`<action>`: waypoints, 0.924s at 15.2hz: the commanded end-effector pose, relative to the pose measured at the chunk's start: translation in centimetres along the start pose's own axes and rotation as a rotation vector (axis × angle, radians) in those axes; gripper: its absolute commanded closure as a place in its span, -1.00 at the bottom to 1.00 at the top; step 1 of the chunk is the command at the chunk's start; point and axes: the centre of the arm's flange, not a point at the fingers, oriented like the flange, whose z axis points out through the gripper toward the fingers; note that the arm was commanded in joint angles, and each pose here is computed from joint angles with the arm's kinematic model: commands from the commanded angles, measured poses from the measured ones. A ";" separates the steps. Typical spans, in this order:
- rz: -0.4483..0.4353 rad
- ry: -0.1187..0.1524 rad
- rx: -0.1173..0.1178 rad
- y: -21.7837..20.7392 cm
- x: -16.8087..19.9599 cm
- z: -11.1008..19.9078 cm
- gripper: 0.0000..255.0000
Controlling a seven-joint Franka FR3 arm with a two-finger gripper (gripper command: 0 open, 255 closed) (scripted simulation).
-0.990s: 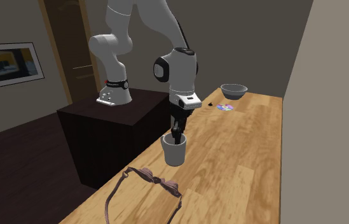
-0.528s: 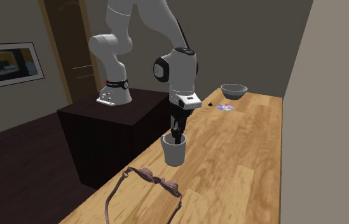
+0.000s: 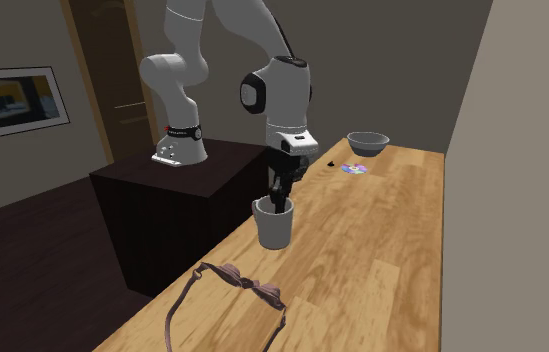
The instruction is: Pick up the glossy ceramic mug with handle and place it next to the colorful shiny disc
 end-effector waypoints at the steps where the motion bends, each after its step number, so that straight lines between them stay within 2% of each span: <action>1: 0.000 0.000 0.000 0.1 0.0 -1.2 1.00; 14: 0.000 0.000 0.000 0.5 -0.2 -8.0 1.00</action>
